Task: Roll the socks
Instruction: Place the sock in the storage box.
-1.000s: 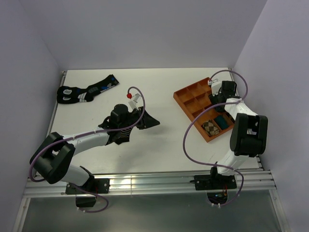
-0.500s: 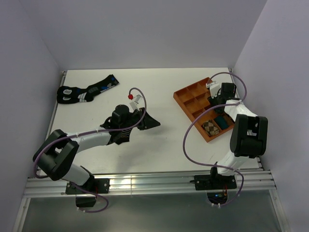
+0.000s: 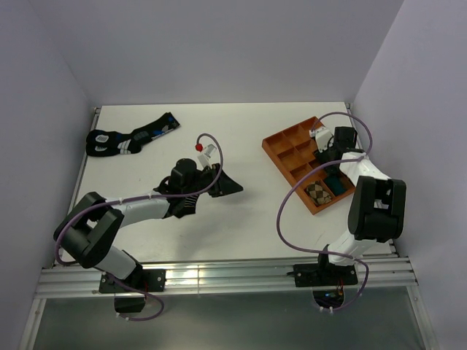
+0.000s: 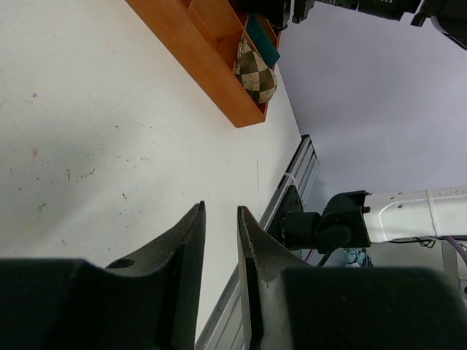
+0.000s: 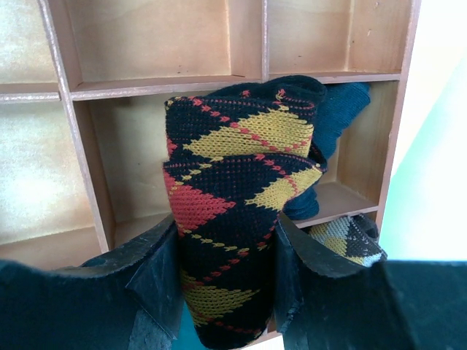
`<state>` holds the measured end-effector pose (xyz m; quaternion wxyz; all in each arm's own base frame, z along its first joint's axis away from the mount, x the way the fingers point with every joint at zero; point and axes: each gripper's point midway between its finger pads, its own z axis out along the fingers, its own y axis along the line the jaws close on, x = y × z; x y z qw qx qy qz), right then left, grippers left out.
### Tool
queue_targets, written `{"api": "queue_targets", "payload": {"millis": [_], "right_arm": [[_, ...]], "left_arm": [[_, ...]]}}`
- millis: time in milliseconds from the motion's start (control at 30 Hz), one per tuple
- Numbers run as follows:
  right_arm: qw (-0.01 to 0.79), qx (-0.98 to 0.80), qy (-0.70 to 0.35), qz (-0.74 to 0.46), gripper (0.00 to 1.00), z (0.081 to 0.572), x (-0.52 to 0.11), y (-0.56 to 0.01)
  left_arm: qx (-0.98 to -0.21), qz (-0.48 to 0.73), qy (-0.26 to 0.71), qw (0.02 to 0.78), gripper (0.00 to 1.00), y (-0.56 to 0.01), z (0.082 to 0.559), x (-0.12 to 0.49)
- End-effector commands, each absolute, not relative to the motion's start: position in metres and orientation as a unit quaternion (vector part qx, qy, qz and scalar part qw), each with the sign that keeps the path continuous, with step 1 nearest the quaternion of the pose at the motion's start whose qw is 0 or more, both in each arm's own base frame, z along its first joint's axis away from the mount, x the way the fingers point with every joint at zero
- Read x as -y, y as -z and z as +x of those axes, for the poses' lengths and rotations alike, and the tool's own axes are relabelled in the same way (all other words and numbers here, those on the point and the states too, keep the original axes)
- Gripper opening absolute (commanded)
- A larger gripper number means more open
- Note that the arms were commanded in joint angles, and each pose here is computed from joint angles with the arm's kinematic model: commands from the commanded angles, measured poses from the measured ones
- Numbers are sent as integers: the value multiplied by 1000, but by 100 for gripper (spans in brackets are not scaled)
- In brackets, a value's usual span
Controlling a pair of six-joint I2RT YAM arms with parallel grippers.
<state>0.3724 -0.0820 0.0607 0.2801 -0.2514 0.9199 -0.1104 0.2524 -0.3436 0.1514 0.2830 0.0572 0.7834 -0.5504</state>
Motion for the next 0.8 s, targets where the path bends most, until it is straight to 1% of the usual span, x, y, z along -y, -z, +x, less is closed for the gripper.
{"api": "queue_targets", "payload": {"millis": [0, 100, 233, 500, 767], "right_arm": [[193, -943, 50, -267, 0, 329, 67, -34], [180, -946, 33, -269, 0, 328, 63, -28], [146, -952, -26, -269, 0, 323, 48, -17], [108, -956, -64, -266, 0, 317, 41, -7], [102, -968, -96, -206, 0, 317, 35, -6]], "left_arm": [[-767, 70, 569, 286, 29, -160, 251, 349], [-769, 71, 568, 285, 29, -158, 250, 349], [-769, 71, 568, 285, 29, -159, 250, 349], [-770, 75, 569, 279, 29, -158, 250, 351], [-771, 77, 570, 274, 28, -158, 252, 355]]}}
